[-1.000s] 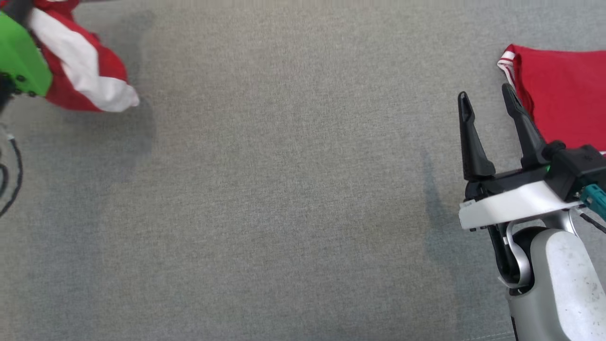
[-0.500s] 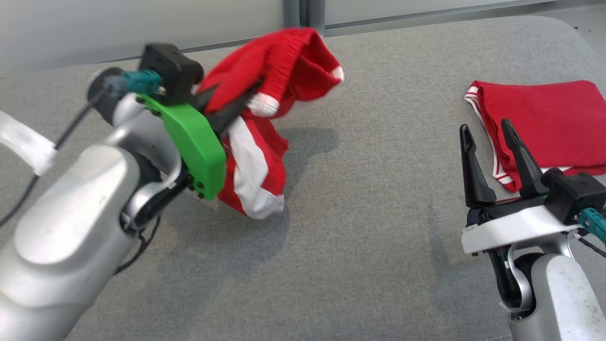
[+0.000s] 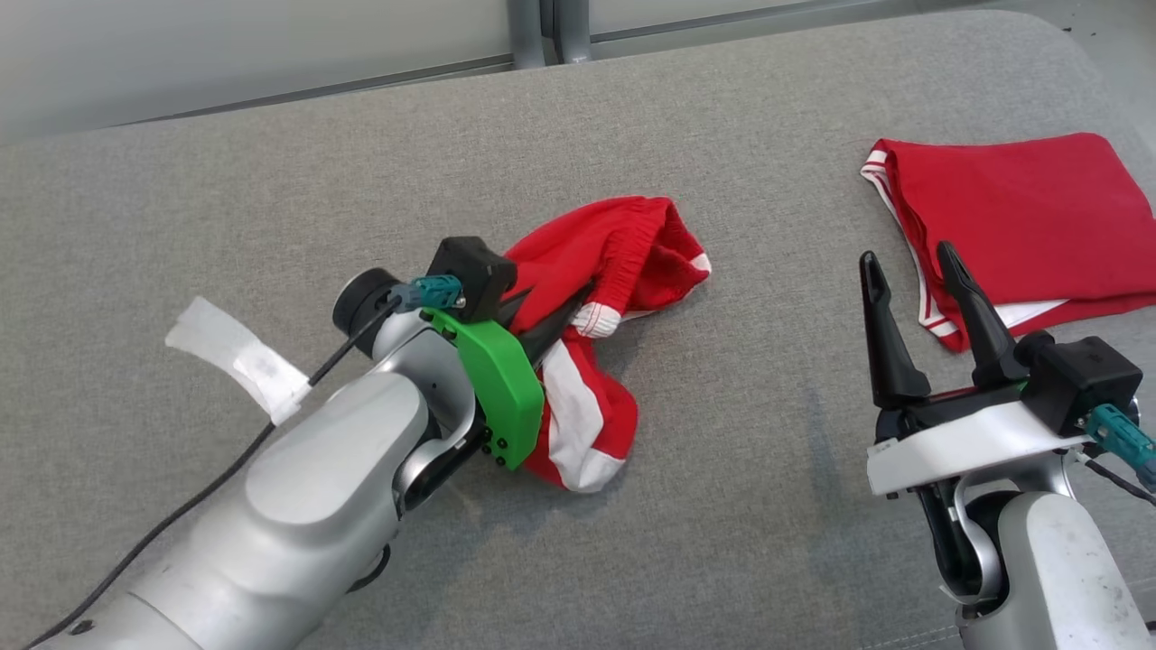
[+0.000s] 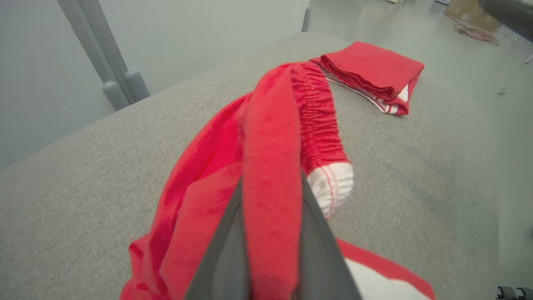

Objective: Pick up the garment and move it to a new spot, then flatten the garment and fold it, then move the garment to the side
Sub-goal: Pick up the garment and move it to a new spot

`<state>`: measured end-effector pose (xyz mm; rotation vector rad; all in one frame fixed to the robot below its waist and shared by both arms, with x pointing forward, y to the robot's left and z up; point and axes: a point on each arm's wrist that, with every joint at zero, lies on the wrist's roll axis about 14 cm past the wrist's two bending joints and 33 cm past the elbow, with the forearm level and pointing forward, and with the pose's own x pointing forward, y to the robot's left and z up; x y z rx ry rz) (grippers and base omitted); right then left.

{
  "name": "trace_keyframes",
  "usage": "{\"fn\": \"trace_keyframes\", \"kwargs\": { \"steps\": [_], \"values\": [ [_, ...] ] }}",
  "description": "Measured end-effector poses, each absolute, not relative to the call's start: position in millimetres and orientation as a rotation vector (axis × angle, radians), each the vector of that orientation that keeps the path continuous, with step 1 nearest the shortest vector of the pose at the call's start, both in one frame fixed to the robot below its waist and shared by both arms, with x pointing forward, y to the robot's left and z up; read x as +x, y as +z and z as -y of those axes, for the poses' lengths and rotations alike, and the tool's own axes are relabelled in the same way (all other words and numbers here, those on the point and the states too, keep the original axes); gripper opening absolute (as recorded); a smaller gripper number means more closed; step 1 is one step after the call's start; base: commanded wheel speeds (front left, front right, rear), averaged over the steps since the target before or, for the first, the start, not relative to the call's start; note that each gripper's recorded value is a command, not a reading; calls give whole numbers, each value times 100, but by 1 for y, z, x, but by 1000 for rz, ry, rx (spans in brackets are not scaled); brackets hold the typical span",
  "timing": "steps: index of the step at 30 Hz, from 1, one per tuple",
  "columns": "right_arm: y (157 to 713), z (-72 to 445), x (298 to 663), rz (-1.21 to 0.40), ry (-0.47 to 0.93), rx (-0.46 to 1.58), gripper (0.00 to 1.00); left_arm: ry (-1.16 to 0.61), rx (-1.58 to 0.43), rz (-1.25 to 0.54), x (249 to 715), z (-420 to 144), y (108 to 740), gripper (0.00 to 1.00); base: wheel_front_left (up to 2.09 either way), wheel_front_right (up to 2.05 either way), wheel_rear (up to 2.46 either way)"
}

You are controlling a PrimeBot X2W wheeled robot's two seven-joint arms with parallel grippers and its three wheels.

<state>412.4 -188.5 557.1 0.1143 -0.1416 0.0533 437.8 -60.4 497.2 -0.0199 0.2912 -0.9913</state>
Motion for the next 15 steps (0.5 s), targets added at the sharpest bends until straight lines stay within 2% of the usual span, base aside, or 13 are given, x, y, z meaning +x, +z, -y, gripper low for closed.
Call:
{"fn": "trace_keyframes", "kwargs": {
  "steps": [7, 8, 9, 10, 11, 15],
  "values": [
    [556, 178, 413, 134, 86, 120, 100, -896, -22, -346, 445, 47, 462, 0, 0, 0, 0],
    [555, 176, 414, 131, 91, 121, 100, -880, -22, -347, 447, 44, 459, 13, 0, 0, 0],
    [555, 173, 414, 129, 97, 122, 100, -868, -27, -347, 447, 42, 458, 43, 0, 0, 0],
    [554, 171, 414, 126, 103, 123, 100, -857, -31, -347, 448, 41, 457, 83, 0, 0, 0],
    [554, 169, 414, 123, 109, 125, 100, -844, -33, -347, 449, 38, 456, 100, 0, 0, 0],
    [554, 161, 413, 122, 132, 128, 100, -788, -55, -326, 453, 30, 458, 100, 0, 0, 0]
  ]
}}
